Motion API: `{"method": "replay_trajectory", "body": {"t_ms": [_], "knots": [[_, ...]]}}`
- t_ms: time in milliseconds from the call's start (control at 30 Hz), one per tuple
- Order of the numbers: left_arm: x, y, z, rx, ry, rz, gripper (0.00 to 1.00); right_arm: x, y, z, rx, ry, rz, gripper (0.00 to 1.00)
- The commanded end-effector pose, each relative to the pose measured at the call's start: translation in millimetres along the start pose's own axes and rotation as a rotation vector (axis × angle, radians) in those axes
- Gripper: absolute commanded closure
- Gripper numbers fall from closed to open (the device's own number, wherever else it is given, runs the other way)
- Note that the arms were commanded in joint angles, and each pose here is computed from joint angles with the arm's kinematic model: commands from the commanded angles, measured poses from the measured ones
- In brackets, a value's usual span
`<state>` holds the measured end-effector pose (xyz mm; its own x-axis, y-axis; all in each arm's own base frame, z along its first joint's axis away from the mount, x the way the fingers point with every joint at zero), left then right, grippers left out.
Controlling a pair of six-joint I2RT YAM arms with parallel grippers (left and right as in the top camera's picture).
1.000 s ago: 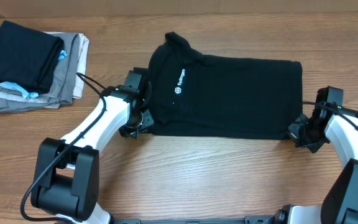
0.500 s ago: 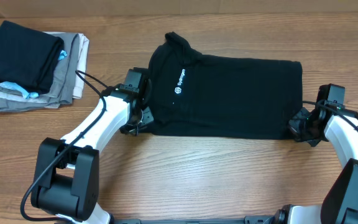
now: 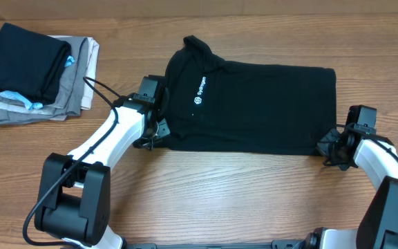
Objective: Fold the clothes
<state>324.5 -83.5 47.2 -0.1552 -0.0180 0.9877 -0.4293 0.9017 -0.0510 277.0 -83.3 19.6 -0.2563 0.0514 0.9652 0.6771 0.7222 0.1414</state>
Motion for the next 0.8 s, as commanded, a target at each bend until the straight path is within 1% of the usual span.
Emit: {"method": "replay_trajectory", "body": {"t_ms": [0, 167, 433, 533, 633, 767], "knots": [[1, 11, -5, -0.017, -0.039, -0.055, 0.95, -8, -17, 10, -0.031, 0.01, 0.075, 0.96], [-4, 22, -1, -0.02, -0.044, -0.103, 0.94, -6, -34, 16, -0.102, 0.014, 0.179, 0.96], [-15, 41, 6, -0.027, -0.059, -0.184, 0.93, -4, -46, 23, -0.123, 0.047, 0.226, 0.96], [-16, 42, 7, -0.028, -0.055, -0.186, 0.96, -4, -50, 22, -0.131, 0.048, 0.229, 0.96], [-14, 41, 6, -0.041, -0.059, -0.181, 0.96, -4, -50, 22, -0.133, 0.049, 0.23, 0.93], [4, 34, -4, -0.049, -0.077, -0.165, 0.96, -4, -50, 21, -0.133, 0.045, 0.228, 0.92]]}}
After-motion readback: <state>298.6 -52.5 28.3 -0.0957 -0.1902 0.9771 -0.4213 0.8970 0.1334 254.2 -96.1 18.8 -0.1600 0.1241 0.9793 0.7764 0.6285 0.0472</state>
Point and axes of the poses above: each gripper's point midway between its finger pads, its own x axis back along the fingers, its own y axis along the line the jaws close on, z = x × y, the point moved 2 cm from there along x, back along the fingers, and after that the axes turned 3 degrees about x, right-handed, at the moved point
